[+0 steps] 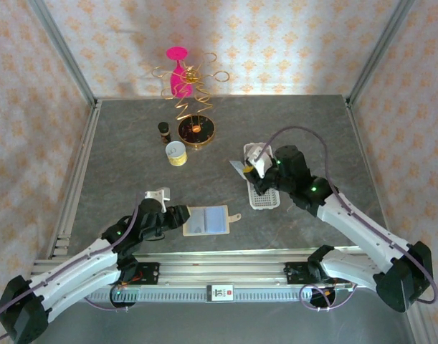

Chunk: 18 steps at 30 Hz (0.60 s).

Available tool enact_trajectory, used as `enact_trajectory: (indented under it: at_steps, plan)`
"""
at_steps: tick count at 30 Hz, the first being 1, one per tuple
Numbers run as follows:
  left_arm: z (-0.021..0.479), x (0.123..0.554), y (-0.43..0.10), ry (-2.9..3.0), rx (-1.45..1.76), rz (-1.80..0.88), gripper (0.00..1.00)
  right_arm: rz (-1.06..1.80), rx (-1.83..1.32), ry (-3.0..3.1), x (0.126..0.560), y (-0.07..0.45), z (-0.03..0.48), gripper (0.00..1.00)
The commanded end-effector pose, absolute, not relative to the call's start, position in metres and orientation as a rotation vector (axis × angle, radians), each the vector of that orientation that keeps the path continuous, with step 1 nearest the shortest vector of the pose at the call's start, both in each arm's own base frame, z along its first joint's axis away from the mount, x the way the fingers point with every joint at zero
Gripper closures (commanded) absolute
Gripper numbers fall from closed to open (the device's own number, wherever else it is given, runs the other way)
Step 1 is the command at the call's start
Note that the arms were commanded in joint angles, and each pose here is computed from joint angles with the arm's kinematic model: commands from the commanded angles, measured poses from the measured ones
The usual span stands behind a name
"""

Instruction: Put the credit cards into the card holder

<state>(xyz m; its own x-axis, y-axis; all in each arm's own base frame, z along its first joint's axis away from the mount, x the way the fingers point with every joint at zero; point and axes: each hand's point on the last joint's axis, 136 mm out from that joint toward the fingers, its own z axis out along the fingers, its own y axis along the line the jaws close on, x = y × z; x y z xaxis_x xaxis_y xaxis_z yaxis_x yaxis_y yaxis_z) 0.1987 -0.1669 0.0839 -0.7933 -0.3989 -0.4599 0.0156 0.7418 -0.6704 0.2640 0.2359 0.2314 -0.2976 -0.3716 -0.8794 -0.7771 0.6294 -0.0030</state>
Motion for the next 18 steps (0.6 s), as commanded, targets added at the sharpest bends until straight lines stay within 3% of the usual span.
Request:
enact_trajectory:
  at_steps: [1, 9, 18]
  plan:
    - [0.083, 0.198, -0.167, 2.370, -0.300, -0.870, 0.62, 0.914, -0.474, 2.010, 0.267, 0.252, 0.255, 1.00]
    - [0.084, 0.197, -0.177, 2.383, -0.274, -0.855, 0.62, 1.266, -0.082, 2.251, 0.227, 0.296, 0.205, 1.00]
    - [0.071, 0.195, -0.160, 2.405, -0.272, -0.729, 0.53, 1.262, 0.054, 2.383, 0.192, 0.323, 0.138, 1.00]
